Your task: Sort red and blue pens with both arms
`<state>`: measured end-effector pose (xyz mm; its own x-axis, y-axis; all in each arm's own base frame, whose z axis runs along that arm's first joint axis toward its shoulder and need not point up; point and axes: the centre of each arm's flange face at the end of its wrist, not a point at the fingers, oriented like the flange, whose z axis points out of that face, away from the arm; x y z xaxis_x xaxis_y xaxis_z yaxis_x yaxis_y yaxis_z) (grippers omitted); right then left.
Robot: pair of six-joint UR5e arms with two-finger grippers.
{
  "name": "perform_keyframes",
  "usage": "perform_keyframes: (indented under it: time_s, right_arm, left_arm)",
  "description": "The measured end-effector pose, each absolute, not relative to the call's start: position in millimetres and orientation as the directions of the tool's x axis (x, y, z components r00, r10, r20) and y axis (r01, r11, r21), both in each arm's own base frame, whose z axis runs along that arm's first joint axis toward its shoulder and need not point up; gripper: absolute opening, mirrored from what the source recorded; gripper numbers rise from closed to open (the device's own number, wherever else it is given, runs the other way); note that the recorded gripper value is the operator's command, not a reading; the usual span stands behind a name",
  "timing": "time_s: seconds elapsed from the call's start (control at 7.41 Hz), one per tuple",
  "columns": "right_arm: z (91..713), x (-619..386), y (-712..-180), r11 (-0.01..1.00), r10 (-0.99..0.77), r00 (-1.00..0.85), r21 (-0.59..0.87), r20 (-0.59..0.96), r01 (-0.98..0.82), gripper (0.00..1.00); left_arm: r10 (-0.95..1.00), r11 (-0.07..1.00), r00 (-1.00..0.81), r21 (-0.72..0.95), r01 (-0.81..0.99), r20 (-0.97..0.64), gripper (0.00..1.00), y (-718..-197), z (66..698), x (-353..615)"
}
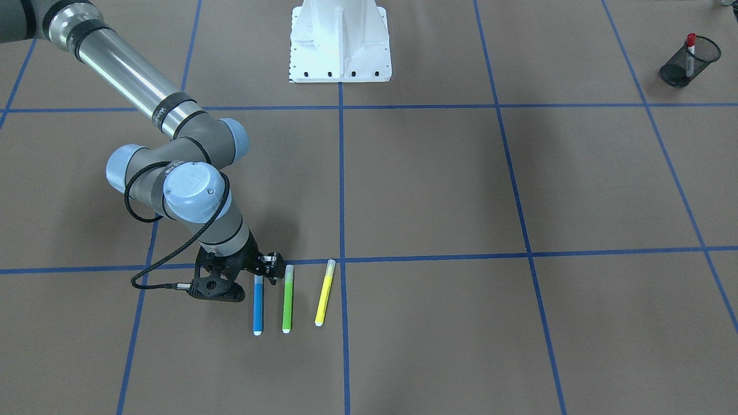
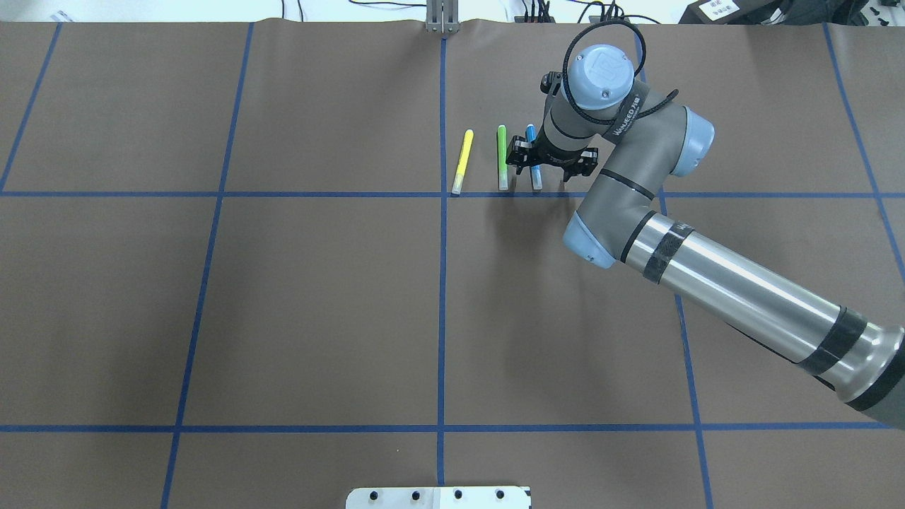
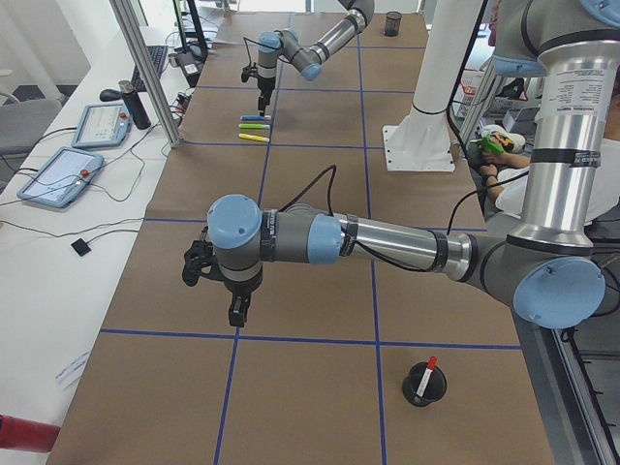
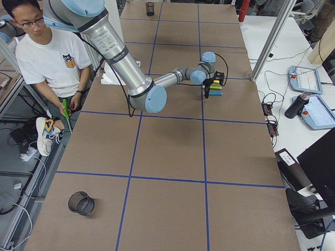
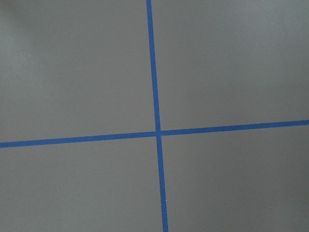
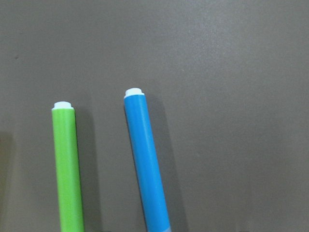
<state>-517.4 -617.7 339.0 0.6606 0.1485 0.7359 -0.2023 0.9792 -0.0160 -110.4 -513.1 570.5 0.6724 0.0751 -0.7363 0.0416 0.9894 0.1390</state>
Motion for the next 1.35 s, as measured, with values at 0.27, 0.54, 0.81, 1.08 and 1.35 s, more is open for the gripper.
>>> perform_keyframes:
  time_s: [0.27,0.54,0.81,1.08,1.35]
  right_arm:
    - [338.5,-519.6,-615.3,0.982,0.153,0.651,-0.043,0.743,-0.182,0.12]
    - [338.1,-518.7,-615.3,0.983,0.152,0.648,-0.046,0.746,-0.177,0.00]
    - [338.2,-515.7,-616.6,0.984,0.149,0.646,-0.048,0.749,-0.170,0.00]
    - [340.9,-488.8,-629.0,0.982,0.172,0.623,-0.085,0.763,-0.167,0.00]
    - [376.2,-412.1,-638.4,0.974,0.223,0.586,-0.148,0.779,-0.174,0.00]
  left_arm:
    - [0.074,0.990,0.672,0.138,0.042,-0.737,1.00,-513.1,570.1,-110.1]
    - [0.072,0.990,0.672,0.135,0.042,-0.737,1.00,-513.1,570.8,-110.1]
    - [0.069,0.990,0.672,0.132,0.042,-0.737,1.00,-513.0,571.9,-110.1]
    - [0.067,0.991,0.672,0.128,0.042,-0.738,1.00,-513.1,573.9,-110.1]
    - [0.066,0.991,0.671,0.127,0.042,-0.738,1.00,-513.2,574.5,-110.0]
